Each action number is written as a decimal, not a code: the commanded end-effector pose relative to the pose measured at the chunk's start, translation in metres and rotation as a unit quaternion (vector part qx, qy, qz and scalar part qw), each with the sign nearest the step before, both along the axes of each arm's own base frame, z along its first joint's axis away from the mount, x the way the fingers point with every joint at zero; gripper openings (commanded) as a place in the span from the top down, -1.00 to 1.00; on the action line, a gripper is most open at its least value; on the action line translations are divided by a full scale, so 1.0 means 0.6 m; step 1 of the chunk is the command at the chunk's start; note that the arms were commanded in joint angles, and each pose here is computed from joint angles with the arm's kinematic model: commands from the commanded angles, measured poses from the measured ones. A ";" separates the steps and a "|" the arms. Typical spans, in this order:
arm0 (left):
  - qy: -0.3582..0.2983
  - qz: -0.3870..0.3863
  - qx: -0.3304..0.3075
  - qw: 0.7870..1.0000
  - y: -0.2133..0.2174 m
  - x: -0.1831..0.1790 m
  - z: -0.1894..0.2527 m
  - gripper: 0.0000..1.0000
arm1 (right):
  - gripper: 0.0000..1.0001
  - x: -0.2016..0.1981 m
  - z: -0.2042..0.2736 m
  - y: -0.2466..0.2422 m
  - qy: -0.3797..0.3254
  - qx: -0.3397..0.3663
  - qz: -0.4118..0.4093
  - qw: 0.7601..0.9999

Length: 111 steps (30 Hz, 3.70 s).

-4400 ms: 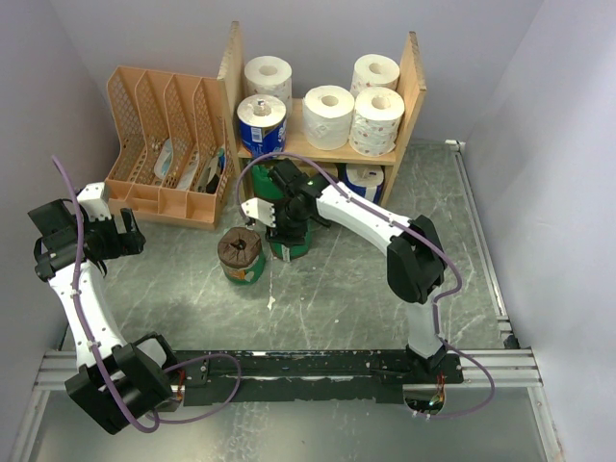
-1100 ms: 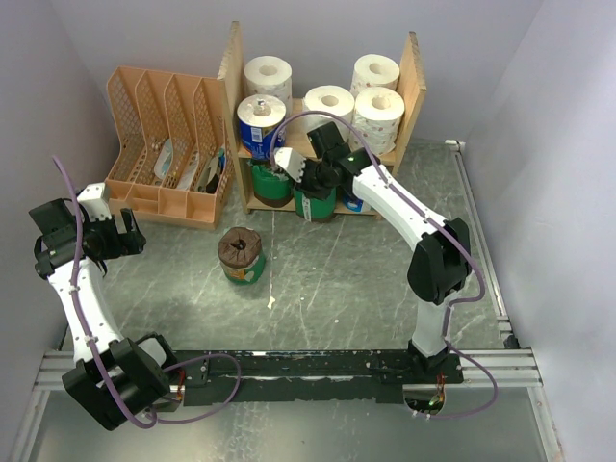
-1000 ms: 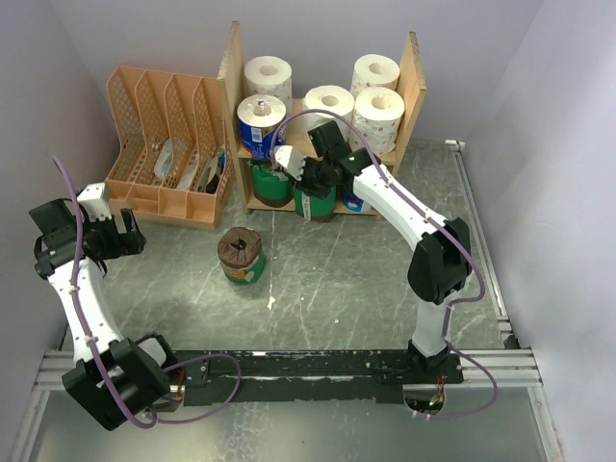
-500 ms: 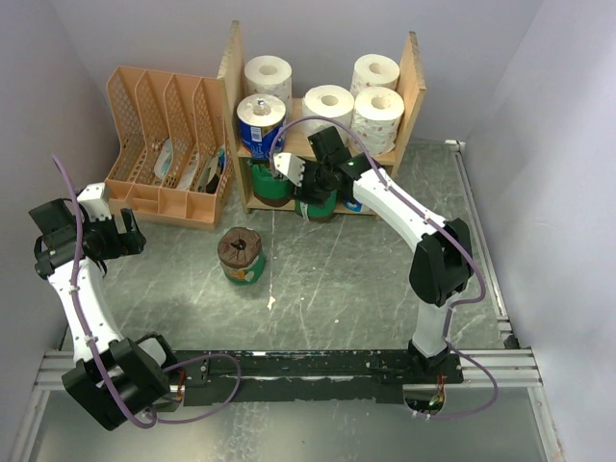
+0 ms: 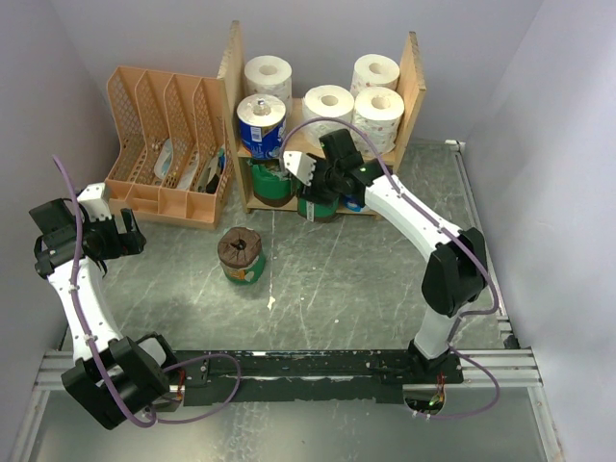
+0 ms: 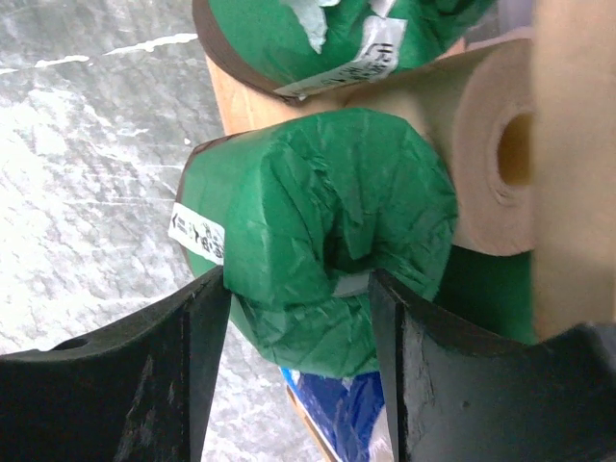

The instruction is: Place and organize the paper towels onto the shelf

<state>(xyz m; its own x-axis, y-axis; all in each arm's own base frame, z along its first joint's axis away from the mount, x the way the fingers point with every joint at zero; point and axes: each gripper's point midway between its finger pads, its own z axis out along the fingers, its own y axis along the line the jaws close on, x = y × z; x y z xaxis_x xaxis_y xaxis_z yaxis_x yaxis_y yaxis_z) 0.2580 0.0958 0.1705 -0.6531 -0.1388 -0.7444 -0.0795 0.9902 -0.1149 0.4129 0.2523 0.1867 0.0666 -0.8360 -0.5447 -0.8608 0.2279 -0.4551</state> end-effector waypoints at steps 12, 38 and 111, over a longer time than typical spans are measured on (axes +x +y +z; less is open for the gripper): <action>0.002 -0.001 -0.002 1.000 0.001 0.000 -0.006 -0.99 | -0.20 0.006 0.101 -0.017 -0.062 0.040 -0.028 0.997; 0.003 0.002 0.000 1.000 0.002 -0.001 -0.006 -0.99 | -0.89 -0.198 -0.009 -0.030 0.072 -0.034 0.028 0.996; 0.007 0.000 -0.003 1.000 0.003 0.000 -0.010 -1.00 | -1.00 -0.246 -0.080 0.025 0.135 -0.040 0.090 0.986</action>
<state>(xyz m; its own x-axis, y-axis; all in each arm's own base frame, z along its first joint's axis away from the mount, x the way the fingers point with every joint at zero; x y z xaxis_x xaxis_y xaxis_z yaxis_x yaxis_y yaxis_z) 0.2583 0.0967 0.1676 -0.6607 -0.1438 -0.7368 -0.0835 0.9895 -0.1182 0.2942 0.2386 0.1455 0.0175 -0.8683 -0.4958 -0.9565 0.1299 -0.2614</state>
